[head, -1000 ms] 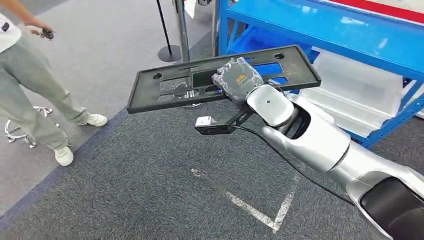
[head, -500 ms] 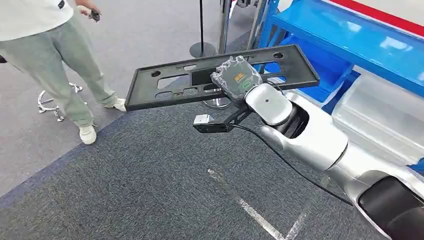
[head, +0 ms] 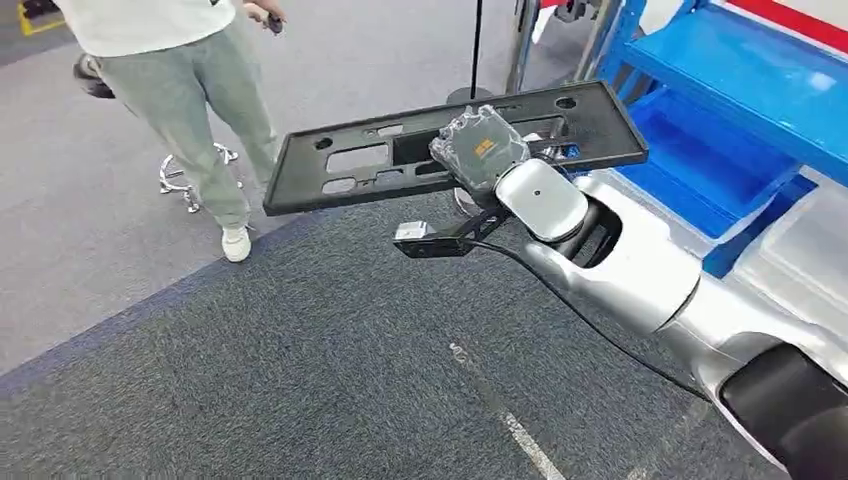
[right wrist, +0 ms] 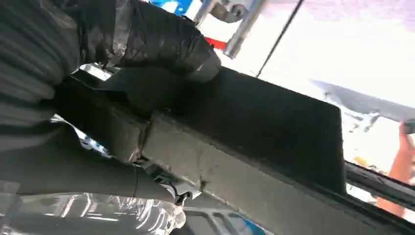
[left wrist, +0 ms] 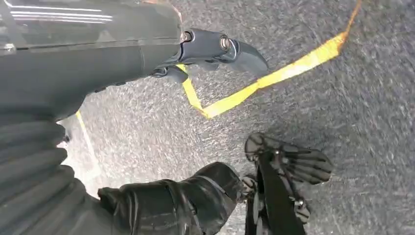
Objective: Take the parts from the cabinet and place them on the table.
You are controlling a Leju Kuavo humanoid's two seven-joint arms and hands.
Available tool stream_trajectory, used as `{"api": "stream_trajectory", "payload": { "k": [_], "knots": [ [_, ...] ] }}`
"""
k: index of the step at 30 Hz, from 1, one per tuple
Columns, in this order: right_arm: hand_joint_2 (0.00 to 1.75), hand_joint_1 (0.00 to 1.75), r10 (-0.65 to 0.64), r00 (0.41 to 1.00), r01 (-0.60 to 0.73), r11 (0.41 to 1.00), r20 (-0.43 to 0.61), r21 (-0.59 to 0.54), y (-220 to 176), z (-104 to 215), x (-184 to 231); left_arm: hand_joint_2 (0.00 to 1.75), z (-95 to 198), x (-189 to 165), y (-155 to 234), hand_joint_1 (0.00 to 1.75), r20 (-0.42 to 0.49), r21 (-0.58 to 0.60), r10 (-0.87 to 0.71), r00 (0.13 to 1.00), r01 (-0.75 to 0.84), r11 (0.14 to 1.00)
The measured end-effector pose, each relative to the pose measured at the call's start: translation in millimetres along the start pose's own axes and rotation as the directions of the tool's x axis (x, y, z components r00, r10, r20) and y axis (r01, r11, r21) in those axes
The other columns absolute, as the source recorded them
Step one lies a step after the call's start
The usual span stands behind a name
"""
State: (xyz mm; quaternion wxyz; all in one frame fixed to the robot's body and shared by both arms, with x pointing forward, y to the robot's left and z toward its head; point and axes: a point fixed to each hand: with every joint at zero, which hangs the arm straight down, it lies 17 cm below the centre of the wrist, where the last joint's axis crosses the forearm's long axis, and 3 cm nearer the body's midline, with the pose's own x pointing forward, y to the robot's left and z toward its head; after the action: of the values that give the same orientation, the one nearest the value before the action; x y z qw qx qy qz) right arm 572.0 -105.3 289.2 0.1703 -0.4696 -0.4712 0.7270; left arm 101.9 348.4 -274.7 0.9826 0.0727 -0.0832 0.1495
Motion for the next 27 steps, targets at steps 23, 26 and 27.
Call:
{"api": "stream_trajectory", "payload": {
  "k": [23, 26, 27],
  "knots": [
    [1.75, 1.61, 0.031, 0.987, -0.030, 1.000, -0.157, 0.008, -58, 12, -108, 1.75, 0, -1, 6, 0.00, -0.002, -0.001, 0.019, 1.000, -0.019, 1.000],
    [1.75, 1.61, 0.036, 0.984, -0.036, 0.999, -0.172, 0.002, -64, 13, -115, 1.75, 0, 0, 5, 0.00, 0.001, -0.004, 0.021, 1.000, -0.021, 1.000],
    [1.75, 1.61, 0.038, 0.984, -0.038, 0.999, -0.175, 0.002, -66, 14, -117, 1.75, 0, 2, 6, 0.00, 0.004, -0.004, 0.022, 1.000, -0.022, 1.000]
  ]
}}
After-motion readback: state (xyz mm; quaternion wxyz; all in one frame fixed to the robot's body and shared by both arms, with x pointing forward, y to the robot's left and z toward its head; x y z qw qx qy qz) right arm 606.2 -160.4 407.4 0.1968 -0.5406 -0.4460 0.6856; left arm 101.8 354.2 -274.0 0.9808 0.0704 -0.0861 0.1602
